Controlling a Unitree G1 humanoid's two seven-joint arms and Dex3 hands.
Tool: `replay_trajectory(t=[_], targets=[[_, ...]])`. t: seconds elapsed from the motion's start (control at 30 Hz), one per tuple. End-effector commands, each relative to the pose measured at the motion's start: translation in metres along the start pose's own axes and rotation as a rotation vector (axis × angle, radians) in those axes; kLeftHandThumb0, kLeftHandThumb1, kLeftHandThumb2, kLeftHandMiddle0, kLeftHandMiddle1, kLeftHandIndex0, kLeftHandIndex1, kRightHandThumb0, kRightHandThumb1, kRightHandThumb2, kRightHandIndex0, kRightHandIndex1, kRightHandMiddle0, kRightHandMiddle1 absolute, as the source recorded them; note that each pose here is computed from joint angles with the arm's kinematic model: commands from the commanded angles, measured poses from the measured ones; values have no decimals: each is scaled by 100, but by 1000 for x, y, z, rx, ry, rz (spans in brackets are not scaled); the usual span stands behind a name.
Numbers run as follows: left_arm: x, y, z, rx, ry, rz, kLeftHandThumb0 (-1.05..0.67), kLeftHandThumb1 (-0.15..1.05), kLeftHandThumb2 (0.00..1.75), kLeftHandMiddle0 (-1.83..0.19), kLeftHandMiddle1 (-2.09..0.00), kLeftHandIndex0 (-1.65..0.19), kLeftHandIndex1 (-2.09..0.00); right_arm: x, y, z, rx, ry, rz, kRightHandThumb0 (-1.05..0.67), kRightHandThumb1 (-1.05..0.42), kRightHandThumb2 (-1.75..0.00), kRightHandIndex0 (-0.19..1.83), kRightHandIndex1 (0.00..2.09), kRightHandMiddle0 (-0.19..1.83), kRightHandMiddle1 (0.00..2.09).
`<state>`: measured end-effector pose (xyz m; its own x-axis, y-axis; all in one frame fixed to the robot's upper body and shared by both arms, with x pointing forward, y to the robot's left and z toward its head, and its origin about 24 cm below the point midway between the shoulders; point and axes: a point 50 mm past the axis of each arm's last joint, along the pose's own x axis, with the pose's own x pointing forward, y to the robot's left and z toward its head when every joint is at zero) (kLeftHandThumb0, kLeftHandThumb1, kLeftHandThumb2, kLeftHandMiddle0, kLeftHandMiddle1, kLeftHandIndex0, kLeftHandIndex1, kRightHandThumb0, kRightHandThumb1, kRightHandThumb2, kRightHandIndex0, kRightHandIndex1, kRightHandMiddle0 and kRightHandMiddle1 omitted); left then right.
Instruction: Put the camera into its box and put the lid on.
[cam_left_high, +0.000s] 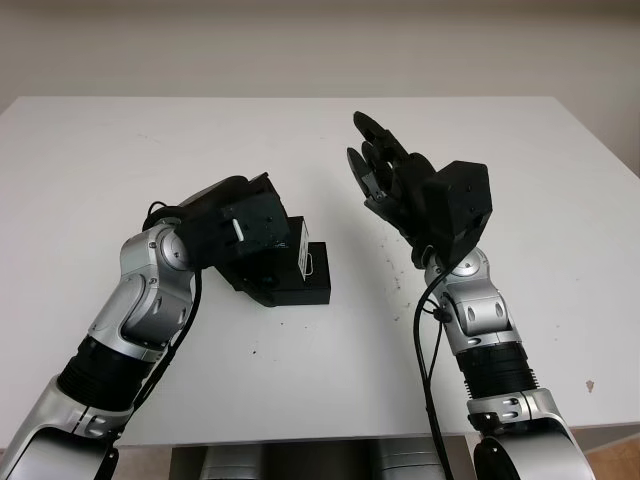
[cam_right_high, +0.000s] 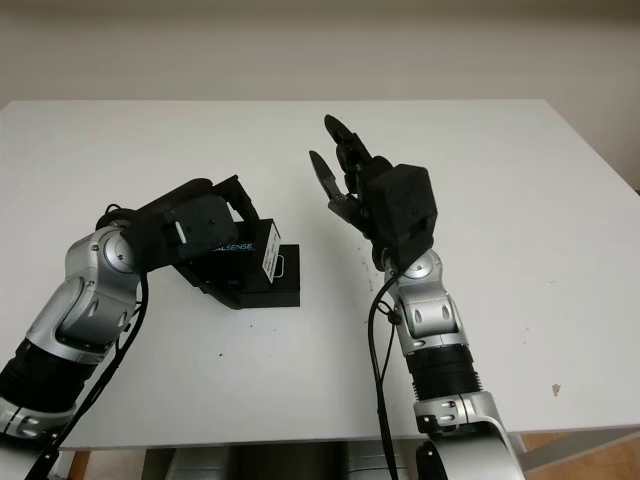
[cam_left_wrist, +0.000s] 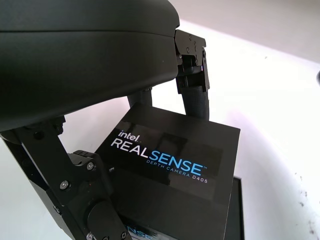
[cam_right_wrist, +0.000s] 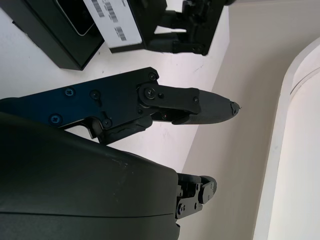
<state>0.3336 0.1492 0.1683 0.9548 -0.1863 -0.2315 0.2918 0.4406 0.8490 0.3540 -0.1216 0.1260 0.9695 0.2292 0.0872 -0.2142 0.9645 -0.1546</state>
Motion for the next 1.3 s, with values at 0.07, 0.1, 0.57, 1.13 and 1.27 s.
replay_trajectory(t=[0.07,0.1,0.57,1.13,1.27], targets=[[3,9,13,26,-10,33,-23,105,19,-1,-180,6,-155,2,1,2,14,-10,0,-59,-105,-47,2,7,2,20],[4,9,14,30,-5,35,-23,105,19,-1,-178,5,-154,2,1,2,16,-10,-2,-59,-105,-47,2,7,2,19],[18,0,14,57,32,-29,-24,105,18,-7,-207,7,-170,6,6,-1,20,-39,-2,-64,-105,-47,3,6,3,18],[17,-11,23,64,64,-150,-25,105,18,6,-187,17,-170,8,6,0,19,-45,-8,-62,-105,-47,4,7,6,20],[16,-13,29,73,44,-161,-27,105,17,4,-184,11,-162,8,7,0,29,-41,-13,-62,-105,-47,4,6,6,20]])
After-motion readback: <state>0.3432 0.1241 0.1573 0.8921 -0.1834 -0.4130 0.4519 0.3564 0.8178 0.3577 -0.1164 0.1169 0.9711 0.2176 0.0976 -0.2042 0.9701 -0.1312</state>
